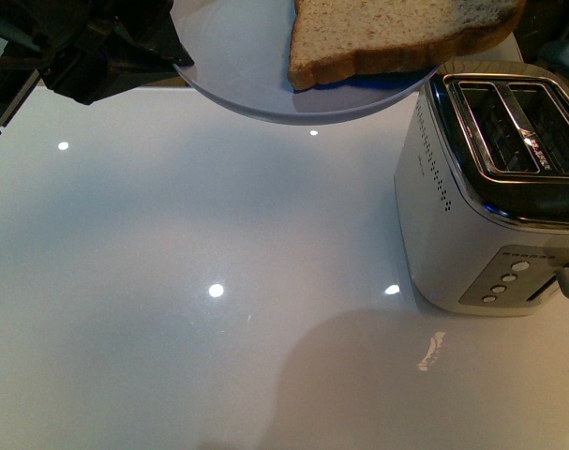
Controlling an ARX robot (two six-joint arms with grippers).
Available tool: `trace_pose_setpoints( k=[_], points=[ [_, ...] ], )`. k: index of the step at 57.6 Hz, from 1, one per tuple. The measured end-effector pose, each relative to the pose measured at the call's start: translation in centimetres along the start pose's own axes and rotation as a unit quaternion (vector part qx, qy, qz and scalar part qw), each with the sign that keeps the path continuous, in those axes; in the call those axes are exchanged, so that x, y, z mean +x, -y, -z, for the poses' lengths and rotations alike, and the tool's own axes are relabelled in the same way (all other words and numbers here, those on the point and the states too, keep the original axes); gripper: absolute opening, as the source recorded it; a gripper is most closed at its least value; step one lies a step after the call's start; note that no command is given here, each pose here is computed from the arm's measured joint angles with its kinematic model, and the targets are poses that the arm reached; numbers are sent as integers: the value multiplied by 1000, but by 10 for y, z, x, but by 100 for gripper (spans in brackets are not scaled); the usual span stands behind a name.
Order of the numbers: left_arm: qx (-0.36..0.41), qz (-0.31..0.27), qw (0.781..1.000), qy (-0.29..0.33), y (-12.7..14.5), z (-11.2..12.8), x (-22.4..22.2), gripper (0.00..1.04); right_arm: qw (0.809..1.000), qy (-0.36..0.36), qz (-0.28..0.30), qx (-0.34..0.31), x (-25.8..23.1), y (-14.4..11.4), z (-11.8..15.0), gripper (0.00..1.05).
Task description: Left arm holds plate, right arm toasts bread
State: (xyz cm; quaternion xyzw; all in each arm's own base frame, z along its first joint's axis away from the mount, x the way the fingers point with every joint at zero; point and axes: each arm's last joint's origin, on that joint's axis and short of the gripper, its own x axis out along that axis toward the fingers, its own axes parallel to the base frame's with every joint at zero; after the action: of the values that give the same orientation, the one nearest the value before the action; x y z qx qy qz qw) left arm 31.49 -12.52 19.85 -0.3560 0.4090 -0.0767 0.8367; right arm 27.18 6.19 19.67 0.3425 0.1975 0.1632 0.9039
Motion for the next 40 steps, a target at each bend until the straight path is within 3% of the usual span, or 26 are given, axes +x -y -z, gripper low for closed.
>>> trace_pose_setpoints(
  k=[9, 17, 40],
  points=[
    [0, 0, 1000, 0, 0, 0, 0, 3, 1000, -11, -11, 10, 21, -13, 7, 96],
    [0, 0, 1000, 0, 0, 0, 0, 3, 1000, -20, -7, 16, 29, -15, 14, 62],
    [-1, 0, 1000, 0, 0, 0, 0, 3, 999, 1, -21, 25, 21, -24, 5, 6]
  ],
)
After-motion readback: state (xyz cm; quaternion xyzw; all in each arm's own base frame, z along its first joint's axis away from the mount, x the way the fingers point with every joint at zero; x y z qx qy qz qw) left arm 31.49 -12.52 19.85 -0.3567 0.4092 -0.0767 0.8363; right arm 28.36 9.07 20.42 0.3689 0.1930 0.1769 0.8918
